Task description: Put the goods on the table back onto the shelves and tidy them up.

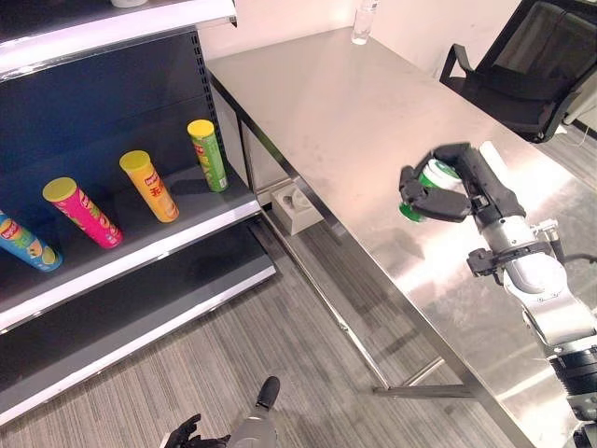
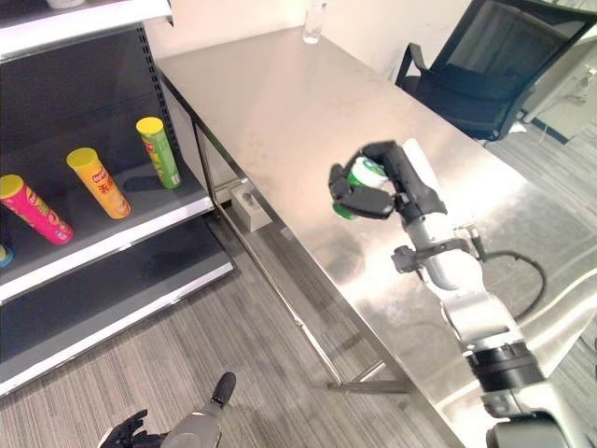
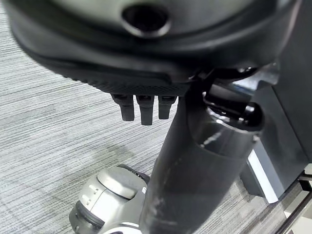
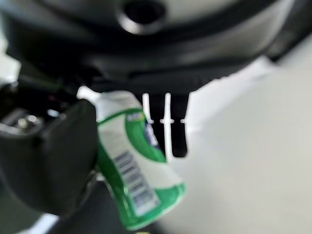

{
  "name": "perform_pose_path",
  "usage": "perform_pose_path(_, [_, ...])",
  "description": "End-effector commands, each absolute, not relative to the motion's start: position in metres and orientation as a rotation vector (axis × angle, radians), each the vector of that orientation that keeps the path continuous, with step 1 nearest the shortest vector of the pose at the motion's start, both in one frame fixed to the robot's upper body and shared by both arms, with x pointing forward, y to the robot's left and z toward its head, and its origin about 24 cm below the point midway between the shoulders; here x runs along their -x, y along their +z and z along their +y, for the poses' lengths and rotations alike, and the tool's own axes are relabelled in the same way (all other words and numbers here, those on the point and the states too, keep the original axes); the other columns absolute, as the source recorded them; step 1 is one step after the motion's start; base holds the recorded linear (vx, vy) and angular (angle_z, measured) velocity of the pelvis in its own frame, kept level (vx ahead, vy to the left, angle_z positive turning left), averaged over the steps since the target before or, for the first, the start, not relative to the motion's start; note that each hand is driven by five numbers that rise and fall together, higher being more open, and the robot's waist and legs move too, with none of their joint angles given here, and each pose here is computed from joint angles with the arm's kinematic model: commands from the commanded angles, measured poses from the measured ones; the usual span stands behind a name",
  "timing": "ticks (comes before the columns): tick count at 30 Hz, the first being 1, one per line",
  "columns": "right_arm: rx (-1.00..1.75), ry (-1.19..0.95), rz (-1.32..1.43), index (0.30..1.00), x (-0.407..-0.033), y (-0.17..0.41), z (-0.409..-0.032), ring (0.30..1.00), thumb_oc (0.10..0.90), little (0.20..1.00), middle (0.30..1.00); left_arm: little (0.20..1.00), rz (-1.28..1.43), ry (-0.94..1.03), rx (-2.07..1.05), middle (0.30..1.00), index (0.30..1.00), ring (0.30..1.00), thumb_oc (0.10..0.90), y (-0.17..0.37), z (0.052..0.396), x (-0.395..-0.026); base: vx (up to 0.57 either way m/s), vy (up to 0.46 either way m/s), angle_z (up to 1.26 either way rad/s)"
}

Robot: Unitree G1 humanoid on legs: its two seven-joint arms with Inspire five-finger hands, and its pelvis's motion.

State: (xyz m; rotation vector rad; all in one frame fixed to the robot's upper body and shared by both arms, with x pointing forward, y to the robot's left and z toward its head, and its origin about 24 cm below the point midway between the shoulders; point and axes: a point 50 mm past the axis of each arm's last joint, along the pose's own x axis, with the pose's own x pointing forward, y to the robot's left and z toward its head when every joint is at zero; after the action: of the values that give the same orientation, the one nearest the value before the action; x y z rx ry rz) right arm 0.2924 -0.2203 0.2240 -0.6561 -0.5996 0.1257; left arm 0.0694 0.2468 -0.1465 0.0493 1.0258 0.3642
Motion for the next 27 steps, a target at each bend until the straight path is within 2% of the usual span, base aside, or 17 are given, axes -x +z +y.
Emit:
perform_pose_path(1, [0.733,0.111,-1.151,0.3,-0.259,0.335,-0.194,0.3,0.4,0.3,0.3,0.9,0.929,0.409,-0.118,0.9,0.9,0.9,0.8,-0.133,0.27,-0.092,-0.19,-0.198,0.42])
perform_pose_path(7, [0.811,0.213,-1.364,0.3,-0.23,0.367,-0.162,0.3,0.4,0.3,0.3,0.9,0.895,0.418,-0.122,0.9,0.9,0.9,0.8,-0.128,0.276,-0.1,-0.14,0.008,1.0])
perform_pose_path(13, [0.833,0.246,-1.363,0.3,-0.239,0.38,-0.147,0.3,0.4,0.3,0.3,0.9,0.958,0.421,-0.115,0.9,0.9,0.9,0.8,-0.135,0.273,-0.085,0.08,0.183,0.87])
perform_pose_path(22, [0.925,0.182,-1.272,0.3,-0.257,0.393,-0.156,0.3,0.4,0.3,0.3,0.9,0.926,0.371,-0.219,0.9,0.9,0.9,0.8,-0.126,0.287,-0.096,0.17,0.276,0.63])
perform_pose_path(27, [0.974,0.138,-1.185,0.3,-0.271,0.403,-0.166,0.3,0.4,0.3,0.3,0.9,0.889,0.337,-0.237,0.9,0.9,0.9,0.8,-0.122,0.288,-0.107,0.06,0.005,0.63])
